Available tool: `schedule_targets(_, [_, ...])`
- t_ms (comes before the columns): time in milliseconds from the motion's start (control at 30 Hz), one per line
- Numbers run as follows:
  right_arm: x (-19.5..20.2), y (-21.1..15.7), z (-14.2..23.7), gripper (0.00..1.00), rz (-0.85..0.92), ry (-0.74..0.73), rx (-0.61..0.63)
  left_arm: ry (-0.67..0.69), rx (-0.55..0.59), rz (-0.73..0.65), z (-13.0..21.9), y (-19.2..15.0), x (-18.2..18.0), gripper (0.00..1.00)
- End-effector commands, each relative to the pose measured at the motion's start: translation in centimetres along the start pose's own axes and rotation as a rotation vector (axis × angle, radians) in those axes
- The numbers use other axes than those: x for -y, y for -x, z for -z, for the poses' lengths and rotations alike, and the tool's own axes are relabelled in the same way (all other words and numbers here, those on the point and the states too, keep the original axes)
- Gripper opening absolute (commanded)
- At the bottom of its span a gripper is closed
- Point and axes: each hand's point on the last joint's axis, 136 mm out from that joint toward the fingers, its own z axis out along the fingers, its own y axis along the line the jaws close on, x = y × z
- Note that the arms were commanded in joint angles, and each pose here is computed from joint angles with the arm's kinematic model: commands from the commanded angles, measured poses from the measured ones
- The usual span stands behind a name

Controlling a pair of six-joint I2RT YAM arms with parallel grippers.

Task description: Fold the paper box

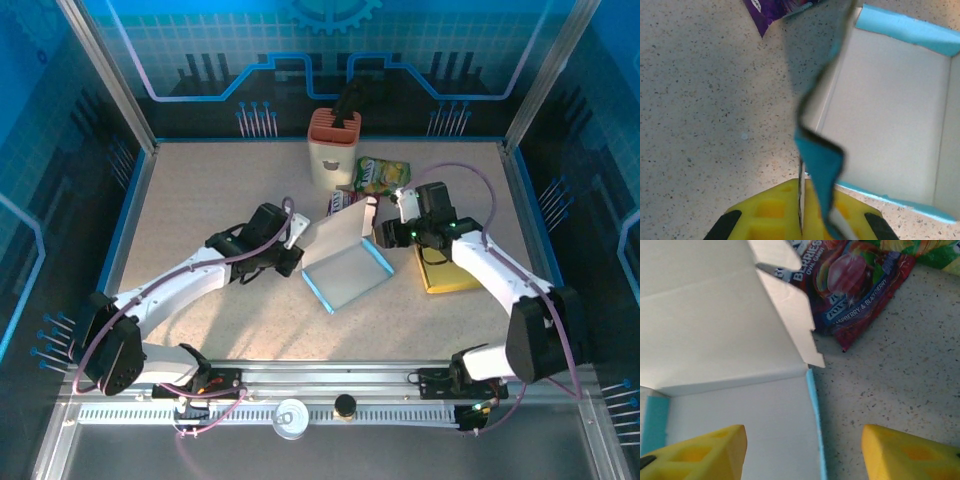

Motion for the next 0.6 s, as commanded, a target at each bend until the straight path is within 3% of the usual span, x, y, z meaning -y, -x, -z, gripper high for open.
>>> schedule_targets(0, [-0.3,2.9,-0.6,0.63,0.097,0.015,0.054,-0.032,0.006,-0.007,0.6,0.3,-0.1,0.0])
schedule_targets(233, [-1.2,4.1,-2.8,0.62,0.156,0.143,0.052,-0.025,-0.02,0.011,-0.3,0.0,-0.8,0.0])
schedule_targets(567, [-1.6,5.4,-3.9,0.52,0.193,0.189,0.052,0.01,-0.045,0.013,-1.1,-0.2,-1.7,0.0])
